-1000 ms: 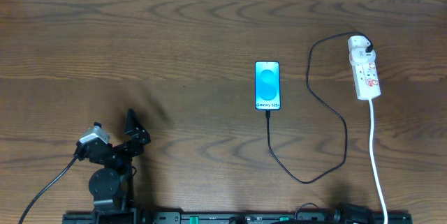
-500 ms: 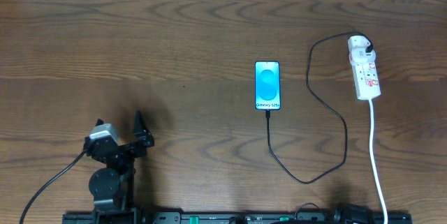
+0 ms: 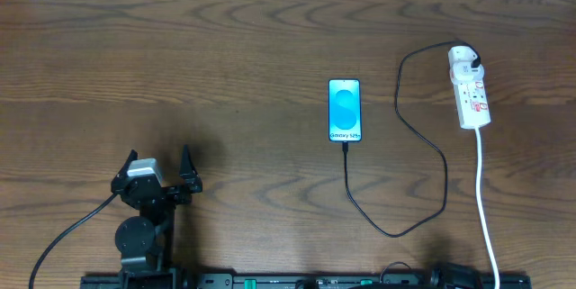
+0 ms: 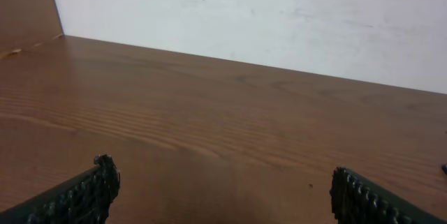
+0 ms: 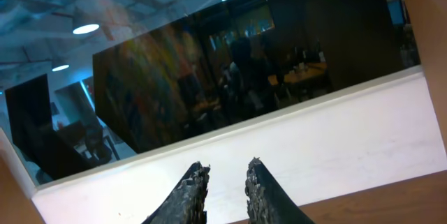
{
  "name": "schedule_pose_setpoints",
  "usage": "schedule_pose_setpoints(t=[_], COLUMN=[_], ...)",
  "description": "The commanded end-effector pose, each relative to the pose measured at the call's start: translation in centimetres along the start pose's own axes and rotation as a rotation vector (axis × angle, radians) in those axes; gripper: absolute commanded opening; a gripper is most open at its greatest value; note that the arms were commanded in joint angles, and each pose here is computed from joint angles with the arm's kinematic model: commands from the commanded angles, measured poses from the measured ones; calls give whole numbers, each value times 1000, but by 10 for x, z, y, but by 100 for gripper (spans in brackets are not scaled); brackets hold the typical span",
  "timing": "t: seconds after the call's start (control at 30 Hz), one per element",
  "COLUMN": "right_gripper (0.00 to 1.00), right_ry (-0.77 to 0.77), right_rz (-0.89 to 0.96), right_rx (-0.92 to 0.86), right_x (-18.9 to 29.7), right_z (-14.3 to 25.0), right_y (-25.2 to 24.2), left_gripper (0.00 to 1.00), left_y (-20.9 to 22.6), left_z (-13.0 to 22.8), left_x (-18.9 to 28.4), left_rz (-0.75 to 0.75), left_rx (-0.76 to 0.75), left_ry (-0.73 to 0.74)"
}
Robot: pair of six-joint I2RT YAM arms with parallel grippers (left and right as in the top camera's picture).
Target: Plug charger to phone and switch on socket
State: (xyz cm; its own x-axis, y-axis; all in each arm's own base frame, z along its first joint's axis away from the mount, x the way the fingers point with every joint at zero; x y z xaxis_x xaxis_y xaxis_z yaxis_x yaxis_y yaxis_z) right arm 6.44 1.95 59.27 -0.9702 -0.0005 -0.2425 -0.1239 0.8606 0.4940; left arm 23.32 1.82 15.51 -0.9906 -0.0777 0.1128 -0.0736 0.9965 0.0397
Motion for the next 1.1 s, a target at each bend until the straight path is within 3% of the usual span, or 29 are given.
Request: schedule_pose_setpoints(t=[0.0,0.53,0.87,0.93,1.0,1.07], right_gripper=[19,18,25,36,60,99], right_ry=[-22,-124,-154,-152,-138,-98], right_rz=[-14,-82,-172,-155,-117,-81], right_rx=[-10,-36,-14,-18,-27,-39], right_x=[8,55,48,43,37,30], right_z=[-3,-12,-11,-9,-4,6], right_y=[3,20,28,23,14,4], left_gripper=[98,98,98,98,98,98], left_y=[-1,-1,-1,-1,-1,-1], left_z=[16,16,16,16,16,16], left_x=[-2,-2,-2,-2,-2,-2], left_rz=[7,7,7,7,7,7], left_rx=[-16,-16,-16,-16,-16,-16], left_ry=[38,38,38,38,38,38])
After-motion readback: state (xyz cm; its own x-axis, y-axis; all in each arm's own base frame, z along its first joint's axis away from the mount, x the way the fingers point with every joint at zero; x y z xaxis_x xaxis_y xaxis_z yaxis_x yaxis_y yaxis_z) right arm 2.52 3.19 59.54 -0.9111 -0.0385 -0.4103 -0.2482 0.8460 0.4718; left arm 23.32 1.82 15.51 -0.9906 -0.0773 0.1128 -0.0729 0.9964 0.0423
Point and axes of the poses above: each gripper's point midway between its finger pads, its own x axis back along the fingers, its own y axis along the line the jaws close on, z = x × y, the point moved 1 cm from there along x, back along the fingers, and after that the axes turned 9 degrees about -x, right-handed, at the moved point
